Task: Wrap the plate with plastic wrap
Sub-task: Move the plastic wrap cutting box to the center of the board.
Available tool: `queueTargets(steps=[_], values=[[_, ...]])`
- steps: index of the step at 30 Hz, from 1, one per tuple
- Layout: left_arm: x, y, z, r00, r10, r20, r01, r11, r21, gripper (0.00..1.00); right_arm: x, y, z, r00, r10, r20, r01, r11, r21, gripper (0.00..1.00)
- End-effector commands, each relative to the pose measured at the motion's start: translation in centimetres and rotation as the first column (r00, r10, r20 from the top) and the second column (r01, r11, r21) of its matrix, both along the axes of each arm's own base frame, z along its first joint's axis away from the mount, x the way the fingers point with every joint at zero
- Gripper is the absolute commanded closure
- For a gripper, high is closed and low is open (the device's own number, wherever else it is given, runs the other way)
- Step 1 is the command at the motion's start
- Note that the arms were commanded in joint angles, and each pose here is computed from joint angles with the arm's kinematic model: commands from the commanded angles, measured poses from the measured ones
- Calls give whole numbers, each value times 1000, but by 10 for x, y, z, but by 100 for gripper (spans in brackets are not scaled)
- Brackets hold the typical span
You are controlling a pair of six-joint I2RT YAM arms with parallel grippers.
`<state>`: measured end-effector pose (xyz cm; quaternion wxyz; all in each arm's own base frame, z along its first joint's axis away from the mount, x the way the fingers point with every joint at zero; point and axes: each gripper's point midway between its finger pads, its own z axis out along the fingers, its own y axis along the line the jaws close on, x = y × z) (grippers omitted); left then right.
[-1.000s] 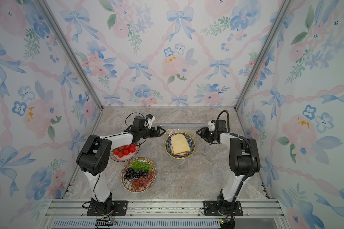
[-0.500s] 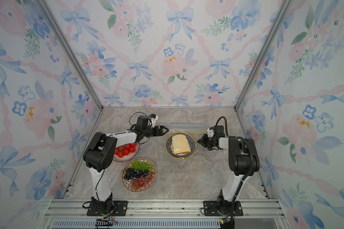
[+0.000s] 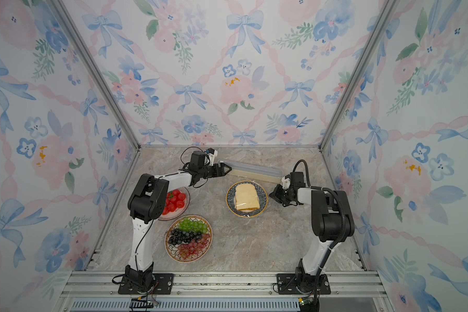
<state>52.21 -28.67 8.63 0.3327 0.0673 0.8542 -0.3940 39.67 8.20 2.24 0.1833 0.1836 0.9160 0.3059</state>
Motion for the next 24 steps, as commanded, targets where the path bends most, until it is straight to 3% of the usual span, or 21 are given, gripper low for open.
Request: queueTargets(steps=[1, 7, 10, 15, 18, 24], values=[[10, 12, 12, 998, 41, 47, -41, 999, 11, 10, -12, -26, 0, 998, -60, -36, 57, 994, -94, 79], [-22, 39, 41, 989, 80, 124, -91, 992, 90, 13, -12, -57, 33, 998, -60, 4, 60, 970, -235, 61], [-50, 41, 56, 988, 66, 138, -80, 992, 96, 14, -7, -59, 64, 995, -37, 96, 61, 961, -271, 50], [-102, 26, 66, 993, 25, 119, -35, 996, 82, 12, 2, -29, 104, 969, 53, 241, 10, 968, -252, 30], [-126, 18, 65, 997, 11, 79, -15, 998, 55, 11, 7, -6, 117, 940, 108, 325, -37, 976, -216, 12], [-158, -1, 43, 1000, -15, -24, 16, 999, 36, 10, 24, 50, 103, 925, 179, 334, -170, 984, -59, 10]])
